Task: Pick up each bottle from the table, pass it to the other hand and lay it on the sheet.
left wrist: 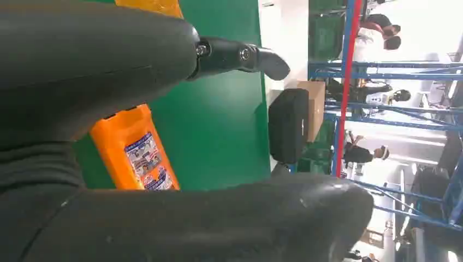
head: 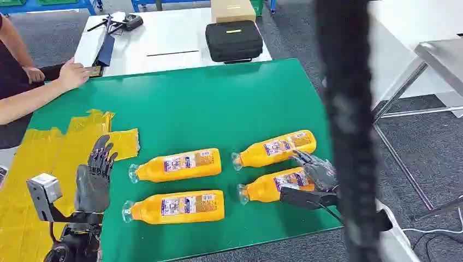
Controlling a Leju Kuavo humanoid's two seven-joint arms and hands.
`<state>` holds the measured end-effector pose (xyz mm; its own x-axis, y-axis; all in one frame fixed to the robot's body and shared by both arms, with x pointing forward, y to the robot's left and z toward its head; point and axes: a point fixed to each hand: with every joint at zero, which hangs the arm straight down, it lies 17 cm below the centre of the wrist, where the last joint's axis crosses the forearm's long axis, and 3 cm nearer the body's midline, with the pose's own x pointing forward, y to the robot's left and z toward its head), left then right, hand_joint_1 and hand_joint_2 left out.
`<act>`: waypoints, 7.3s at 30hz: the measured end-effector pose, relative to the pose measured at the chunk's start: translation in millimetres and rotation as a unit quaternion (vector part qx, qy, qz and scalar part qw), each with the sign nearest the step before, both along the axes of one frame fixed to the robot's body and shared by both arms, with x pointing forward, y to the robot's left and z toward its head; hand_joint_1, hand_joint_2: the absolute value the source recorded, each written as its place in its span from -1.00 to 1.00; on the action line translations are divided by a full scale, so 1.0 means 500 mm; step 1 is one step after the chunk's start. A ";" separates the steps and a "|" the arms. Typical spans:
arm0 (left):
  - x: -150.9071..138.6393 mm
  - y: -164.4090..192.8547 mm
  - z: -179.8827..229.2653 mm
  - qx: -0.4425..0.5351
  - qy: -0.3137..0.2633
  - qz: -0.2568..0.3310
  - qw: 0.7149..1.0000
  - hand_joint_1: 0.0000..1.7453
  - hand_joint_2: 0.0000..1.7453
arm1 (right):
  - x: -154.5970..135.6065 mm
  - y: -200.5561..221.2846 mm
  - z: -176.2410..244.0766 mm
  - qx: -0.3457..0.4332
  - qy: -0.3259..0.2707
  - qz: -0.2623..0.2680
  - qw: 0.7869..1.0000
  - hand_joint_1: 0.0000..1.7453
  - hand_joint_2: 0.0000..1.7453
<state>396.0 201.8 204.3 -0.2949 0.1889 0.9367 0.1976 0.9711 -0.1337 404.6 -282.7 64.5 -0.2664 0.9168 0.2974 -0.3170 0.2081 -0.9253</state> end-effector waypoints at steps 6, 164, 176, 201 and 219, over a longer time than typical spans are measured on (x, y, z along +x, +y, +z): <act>0.004 -0.007 0.002 0.001 0.001 -0.004 1.000 -1.00 -1.00 | 0.000 -0.013 -0.035 -0.020 0.026 -0.005 0.999 -1.00 1.00; -0.004 0.045 0.351 0.213 -0.300 0.280 0.887 1.00 1.00 | 0.038 0.653 0.150 0.285 0.046 0.139 0.947 -1.00 -1.00; 0.041 0.220 0.175 0.531 -0.219 0.399 0.714 1.00 1.00 | -0.028 0.636 0.196 0.299 0.010 0.165 0.940 -1.00 -1.00; 0.098 0.314 -0.333 0.738 0.089 0.193 0.640 1.00 1.00 | -0.143 0.644 0.113 0.128 0.068 0.228 0.963 -1.00 1.00; 0.106 0.266 -0.315 0.568 0.131 0.186 0.791 -1.00 -1.00 | -0.114 0.584 -0.028 -0.013 0.071 0.180 0.981 -1.00 1.00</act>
